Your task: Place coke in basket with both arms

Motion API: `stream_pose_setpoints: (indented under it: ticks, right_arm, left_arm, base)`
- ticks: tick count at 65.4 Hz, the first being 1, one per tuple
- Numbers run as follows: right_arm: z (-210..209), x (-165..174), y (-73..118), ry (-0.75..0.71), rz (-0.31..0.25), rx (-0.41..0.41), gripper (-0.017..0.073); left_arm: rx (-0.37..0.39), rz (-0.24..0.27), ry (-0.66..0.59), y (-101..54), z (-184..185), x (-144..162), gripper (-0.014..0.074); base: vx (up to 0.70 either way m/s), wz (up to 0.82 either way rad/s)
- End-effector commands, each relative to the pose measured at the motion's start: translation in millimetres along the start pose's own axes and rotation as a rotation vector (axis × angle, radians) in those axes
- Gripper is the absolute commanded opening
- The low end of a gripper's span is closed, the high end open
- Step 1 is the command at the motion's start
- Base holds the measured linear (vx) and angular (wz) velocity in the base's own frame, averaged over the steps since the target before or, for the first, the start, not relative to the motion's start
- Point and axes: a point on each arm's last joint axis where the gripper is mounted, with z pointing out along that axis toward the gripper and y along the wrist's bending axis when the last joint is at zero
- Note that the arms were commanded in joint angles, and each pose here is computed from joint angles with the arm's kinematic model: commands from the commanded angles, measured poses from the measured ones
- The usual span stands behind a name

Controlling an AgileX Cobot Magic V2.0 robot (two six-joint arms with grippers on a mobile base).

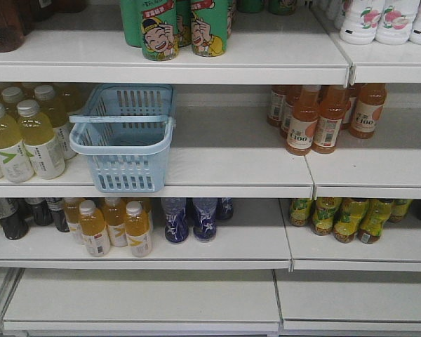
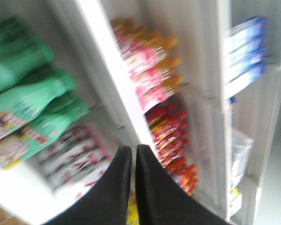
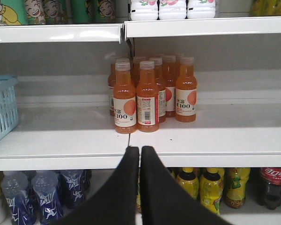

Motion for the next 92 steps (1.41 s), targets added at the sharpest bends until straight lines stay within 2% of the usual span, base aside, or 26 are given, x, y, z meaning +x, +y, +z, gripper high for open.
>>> stream_pose_setpoints:
  ticks: [1,5,13,19,26,33,38,43,51,60,69,80,85,92]
  right_arm:
    - [-1,-4,1.3,-0.073,-0.015,-0.013,-0.0005]
    - [-1,-4,1.3,-0.073,-0.015,-0.013,-0.0005]
    - [-1,-4,1.3,-0.073,-0.015,-0.013,-0.0005]
    - [-1,-4,1.3,-0.073,-0.015,-0.013,-0.0005]
    - [-1,-4,1.3,-0.073,-0.015,-0.013,-0.0005]
    - [-1,-4,1.3,-0.073,-0.015,-0.013,-0.0005]
    - [-1,-4,1.3,-0.073,-0.015,-0.013,-0.0005]
    - [-1,-4,1.3,-0.073,-0.015,-0.013,-0.0005]
    - [-1,-4,1.3,-0.073,-0.015,-0.013,-0.0005]
    - [-1,-4,1.3,-0.073,-0.015,-0.013,-0.0005]
    - [-1,-4,1.3,-0.073,-0.015,-0.013,-0.0005]
    - [-1,-4,1.3,-0.073,-0.015,-0.013,-0.0005]
    - [-1,-4,1.3,-0.073,-0.015,-0.013,-0.0005]
    - [-1,-4,1.3,-0.073,-0.015,-0.013,-0.0005]
  left_arm:
    - [0.078,-0.061,0.051,11.2,18,2,0.0110]
    - [0.053,-0.089,0.070,29.9,27,3,0.0185]
    - [-0.050,-0.135,0.119,74.2,40,10,0.0390]
    - [-0.114,-0.189,0.126,106.3,46,14,0.0514]
    - [-0.171,-0.220,0.141,136.9,59,16,0.0578]
    - [-0.189,-0.241,0.157,158.3,76,18,0.0579]
    - [-0.193,-0.268,0.169,170.7,92,20,0.0576]
    - [-0.200,-0.270,0.182,183.6,102,21,0.0576]
    - [-0.227,-0.339,0.188,202.6,111,22,0.0576]
    - [-0.252,-0.368,0.156,221.4,117,21,0.0576]
    - [-0.238,-0.383,0.118,231.5,128,16,0.0576]
    - [-0.227,-0.364,0.109,237.1,145,11,0.0575]
    - [-0.264,-0.361,0.097,243.0,149,9,0.0575]
    - [-0.295,-0.390,0.085,250.9,153,8,0.0553]
  base:
    - [0.00,0.00]
    - [0.00,0.00]
    - [0.00,0.00]
    - [0.00,0.00]
    - [0.00,0.00]
    - [0.00,0.00]
    - [0.00,0.00]
    - [0.00,0.00]
    - [0.00,0.00]
    - [0.00,0.00]
    - [0.00,0.00]
    - [0.00,0.00]
    - [0.00,0.00]
    - [0.00,0.00]
